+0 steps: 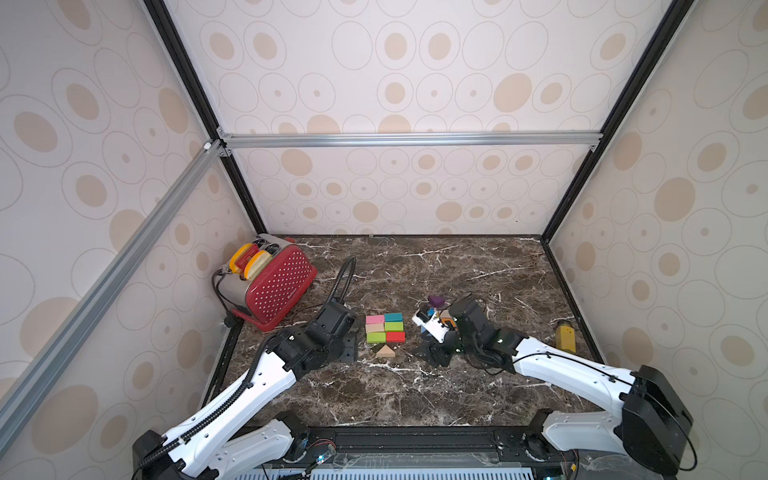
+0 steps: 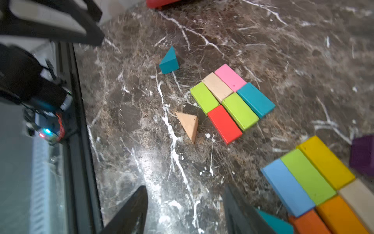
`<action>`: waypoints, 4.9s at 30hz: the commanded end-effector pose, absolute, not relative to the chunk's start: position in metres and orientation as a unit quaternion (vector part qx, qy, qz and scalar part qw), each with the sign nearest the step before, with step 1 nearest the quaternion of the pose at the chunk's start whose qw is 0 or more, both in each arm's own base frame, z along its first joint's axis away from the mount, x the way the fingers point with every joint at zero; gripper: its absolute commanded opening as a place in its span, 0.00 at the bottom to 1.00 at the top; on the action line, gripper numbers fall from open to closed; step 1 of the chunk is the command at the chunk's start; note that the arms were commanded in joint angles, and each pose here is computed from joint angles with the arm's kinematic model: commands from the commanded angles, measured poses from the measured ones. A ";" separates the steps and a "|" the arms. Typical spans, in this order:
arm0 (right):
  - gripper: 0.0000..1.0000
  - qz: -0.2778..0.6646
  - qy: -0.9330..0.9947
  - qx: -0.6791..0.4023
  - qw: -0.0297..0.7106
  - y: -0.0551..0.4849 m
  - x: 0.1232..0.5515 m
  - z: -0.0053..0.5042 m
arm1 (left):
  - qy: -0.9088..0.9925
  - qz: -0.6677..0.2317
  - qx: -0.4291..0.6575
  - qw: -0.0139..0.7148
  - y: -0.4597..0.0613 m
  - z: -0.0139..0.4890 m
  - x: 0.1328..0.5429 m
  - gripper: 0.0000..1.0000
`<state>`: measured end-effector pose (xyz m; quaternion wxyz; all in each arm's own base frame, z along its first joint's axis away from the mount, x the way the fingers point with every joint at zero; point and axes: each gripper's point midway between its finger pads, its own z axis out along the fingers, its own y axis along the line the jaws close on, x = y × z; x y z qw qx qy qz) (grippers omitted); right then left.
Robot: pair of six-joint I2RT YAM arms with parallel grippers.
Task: Assemble a piece of candy with building blocks
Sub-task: Assemble the building block at the center of the board, then pick up the building block from the center of the board.
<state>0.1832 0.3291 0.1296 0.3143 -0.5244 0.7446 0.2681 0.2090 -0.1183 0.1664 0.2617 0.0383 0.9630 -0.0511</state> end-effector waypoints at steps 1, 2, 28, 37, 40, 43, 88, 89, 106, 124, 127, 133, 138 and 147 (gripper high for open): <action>0.67 0.166 0.677 -0.636 0.331 0.356 0.191 0.110 | 0.958 0.014 0.062 0.279 -0.093 0.183 0.214 0.63; 0.68 0.155 0.670 -0.648 0.328 0.362 0.191 0.105 | 0.957 0.015 0.063 0.282 -0.090 0.184 0.214 0.63; 0.80 0.050 0.617 -0.726 0.300 0.413 0.223 0.048 | 0.940 -0.034 0.056 0.335 -0.089 0.200 0.212 0.69; 0.79 0.036 0.622 -0.720 0.305 0.415 0.231 0.043 | 0.940 -0.035 0.059 0.334 -0.090 0.198 0.212 0.70; 0.79 0.036 0.622 -0.719 0.307 0.416 0.232 0.044 | 0.940 -0.036 0.059 0.334 -0.090 0.198 0.212 0.70; 0.79 0.034 0.621 -0.721 0.306 0.416 0.233 0.042 | 0.940 -0.036 0.059 0.333 -0.090 0.198 0.212 0.70; 0.78 0.077 0.631 -0.705 0.314 0.417 0.235 0.056 | 0.940 -0.038 0.058 0.334 -0.091 0.198 0.212 0.71; 0.79 0.090 0.628 -0.705 0.317 0.418 0.230 0.061 | 0.940 -0.036 0.058 0.336 -0.090 0.198 0.212 0.71; 0.77 0.314 0.721 -0.558 0.263 0.511 0.225 0.120 | 0.887 0.002 -0.076 0.455 -0.020 0.249 0.202 0.75; 0.77 0.282 0.671 -0.658 0.192 0.552 0.226 0.055 | 0.890 -0.008 -0.066 0.451 -0.026 0.246 0.203 0.76; 0.77 0.279 0.685 -0.644 0.195 0.558 0.226 0.054 | 0.890 -0.010 -0.064 0.450 -0.027 0.246 0.204 0.77; 0.76 0.251 0.725 -0.616 0.179 0.562 0.232 0.034 | 0.892 -0.011 -0.061 0.448 -0.028 0.245 0.204 0.77; 0.74 0.217 0.744 -0.606 0.179 0.556 0.241 0.021 | 0.891 -0.013 -0.061 0.449 -0.029 0.245 0.204 0.77; 0.60 0.210 0.739 -0.616 0.174 0.553 0.241 0.018 | 0.893 -0.014 -0.058 0.445 -0.030 0.243 0.204 0.77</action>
